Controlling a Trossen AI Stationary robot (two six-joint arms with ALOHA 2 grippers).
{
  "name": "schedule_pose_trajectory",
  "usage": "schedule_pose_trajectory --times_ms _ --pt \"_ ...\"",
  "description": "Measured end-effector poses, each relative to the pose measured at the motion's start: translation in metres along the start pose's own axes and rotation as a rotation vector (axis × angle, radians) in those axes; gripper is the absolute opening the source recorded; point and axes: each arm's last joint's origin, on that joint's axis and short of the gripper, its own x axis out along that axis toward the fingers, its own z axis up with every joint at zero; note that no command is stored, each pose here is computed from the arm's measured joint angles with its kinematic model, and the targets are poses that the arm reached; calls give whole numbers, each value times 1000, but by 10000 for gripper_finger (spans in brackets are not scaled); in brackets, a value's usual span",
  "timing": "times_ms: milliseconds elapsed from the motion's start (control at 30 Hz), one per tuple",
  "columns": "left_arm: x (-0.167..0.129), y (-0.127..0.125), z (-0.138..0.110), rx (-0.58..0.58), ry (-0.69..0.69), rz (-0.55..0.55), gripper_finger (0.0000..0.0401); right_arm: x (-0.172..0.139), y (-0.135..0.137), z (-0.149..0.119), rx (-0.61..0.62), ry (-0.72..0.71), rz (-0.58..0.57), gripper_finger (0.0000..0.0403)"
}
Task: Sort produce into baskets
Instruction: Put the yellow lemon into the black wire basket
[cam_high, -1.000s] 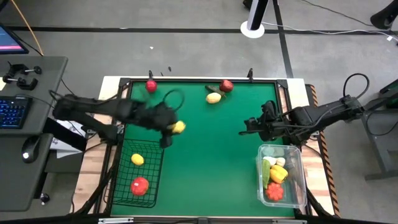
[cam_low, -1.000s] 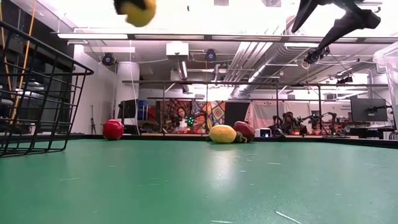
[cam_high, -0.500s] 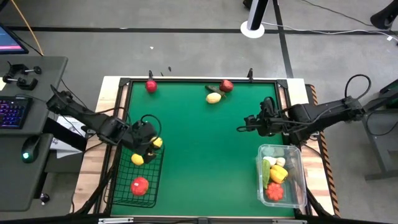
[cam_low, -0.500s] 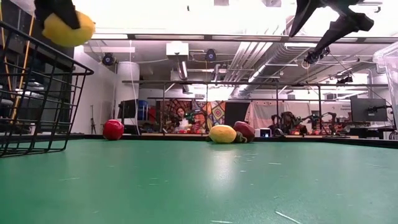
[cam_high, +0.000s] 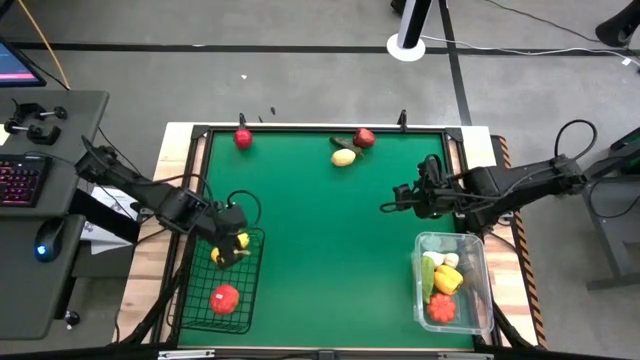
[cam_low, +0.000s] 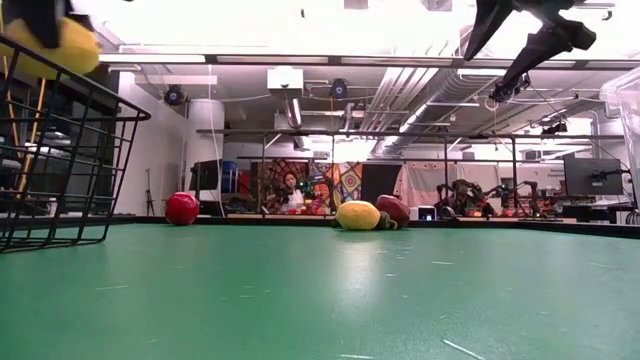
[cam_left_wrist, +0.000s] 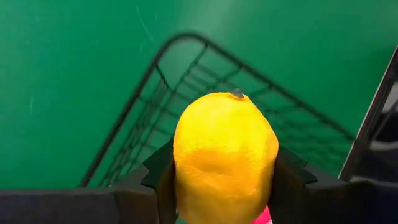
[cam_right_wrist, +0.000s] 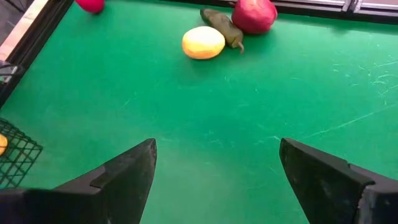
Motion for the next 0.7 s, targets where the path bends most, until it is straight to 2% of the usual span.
schedule_pose_trajectory --times_ms 100,200,433,600,700 --pt "1 0 -6 26 47 30 168 0 0 0 0 -1 0 332" --pt "7 -3 -7 -11 86 40 186 0 0 0 0 -3 0 332" --pt "34 -7 -8 -49 327 -19 254 0 0 0 2 1 3 332" --pt "33 -1 3 -31 316 -34 297 0 1 0 6 3 9 332" --pt "20 3 24 -62 226 -56 307 0 3 1 18 -3 25 332"
